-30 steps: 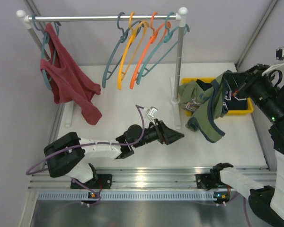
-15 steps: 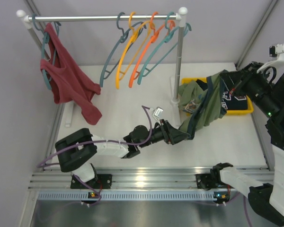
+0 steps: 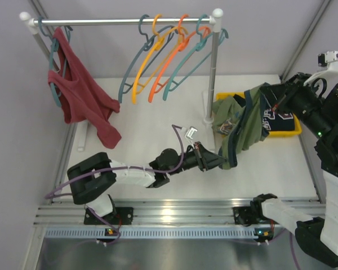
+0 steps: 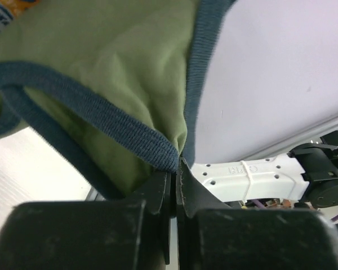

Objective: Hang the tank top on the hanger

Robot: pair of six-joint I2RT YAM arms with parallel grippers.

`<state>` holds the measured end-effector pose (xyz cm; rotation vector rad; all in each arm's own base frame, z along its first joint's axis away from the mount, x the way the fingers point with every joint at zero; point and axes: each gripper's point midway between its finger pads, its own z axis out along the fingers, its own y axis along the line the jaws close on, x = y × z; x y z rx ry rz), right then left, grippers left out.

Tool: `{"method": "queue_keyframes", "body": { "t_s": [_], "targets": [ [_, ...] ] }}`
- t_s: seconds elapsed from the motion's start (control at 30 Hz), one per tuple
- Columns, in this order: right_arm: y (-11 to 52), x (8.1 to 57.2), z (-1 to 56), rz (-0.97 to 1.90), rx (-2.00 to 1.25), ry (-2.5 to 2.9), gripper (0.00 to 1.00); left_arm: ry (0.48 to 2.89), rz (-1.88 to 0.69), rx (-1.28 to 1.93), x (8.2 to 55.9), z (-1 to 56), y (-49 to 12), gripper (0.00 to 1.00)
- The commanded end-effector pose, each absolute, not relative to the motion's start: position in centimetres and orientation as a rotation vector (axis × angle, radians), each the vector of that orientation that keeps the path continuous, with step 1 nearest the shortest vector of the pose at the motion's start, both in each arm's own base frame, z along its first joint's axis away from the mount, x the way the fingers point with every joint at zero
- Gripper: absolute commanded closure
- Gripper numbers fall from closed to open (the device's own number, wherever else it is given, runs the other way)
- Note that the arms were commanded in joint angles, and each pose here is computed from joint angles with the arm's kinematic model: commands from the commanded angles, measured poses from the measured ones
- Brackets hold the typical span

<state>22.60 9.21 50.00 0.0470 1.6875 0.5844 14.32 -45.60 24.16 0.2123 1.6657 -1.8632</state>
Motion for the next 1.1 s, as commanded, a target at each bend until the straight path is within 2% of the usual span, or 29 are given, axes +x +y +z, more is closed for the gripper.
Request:
{"method": "queue_keyframes", "body": {
  "t_s": [0.0,0.07,0.13,0.17,0.23,0.27,0.33,0.37,0.43,0.47,0.53,0.57,0.83,1.07],
  "targets": [
    [9.1,22.2,52.7,0.589,0.016,1.589,1.0,1.439,-1.883,0.241,14.0,32.5,-44.0,1.0],
    [9.0,22.0,53.8,0.577,-0.003,1.546,1.0,1.462,-1.801,0.274,14.3,33.6,-43.7,1.0],
    [8.9,21.3,55.7,0.576,-0.02,1.488,1.0,1.398,-1.734,0.304,14.3,36.9,-42.2,1.0],
    [8.9,21.0,56.7,0.578,-0.031,1.451,1.0,1.318,-1.728,0.305,14.0,40.7,-40.9,1.0],
    [8.8,20.3,58.8,0.585,-0.047,1.382,1.0,1.349,-1.602,0.345,14.7,41.7,-40.3,1.0],
    [8.7,19.8,60.4,0.587,-0.053,1.33,1.0,1.267,-1.591,0.346,14.4,45.8,-39.0,1.0],
    [8.6,19.2,62.0,0.589,-0.062,1.272,1.0,1.284,-1.464,0.407,14.9,47.1,-38.3,1.0],
    [8.5,18.9,62.8,0.59,-0.067,1.244,1.0,1.216,-1.456,0.406,14.5,50.8,-37.1,1.0],
    [8.3,17.8,65.2,0.595,-0.074,1.156,1.0,1.193,-1.381,0.457,14.4,52.6,-36.4,1.0],
    [8.2,17.3,66.0,0.6,-0.073,1.124,1.0,1.14,-1.358,0.415,14.7,55.9,-35.1,1.0],
    [8.1,16.3,68.0,0.612,-0.078,1.047,1.0,1.135,-1.302,0.453,14.7,57.4,-34.5,1.0],
    [8.0,16.0,68.6,0.614,-0.078,1.021,1.0,1.083,-1.301,0.446,14.3,60.2,-33.7,1.0],
    [7.1,13.5,72.7,0.632,-0.063,0.834,1.0,0.941,-1.16,0.456,14.0,68.0,-30.2,1.0],
    [8.3,16.0,71.3,0.669,-0.074,0.902,1.0,0.974,-1.054,0.41,15.2,67.7,-28.2,1.0]
  ]
}}
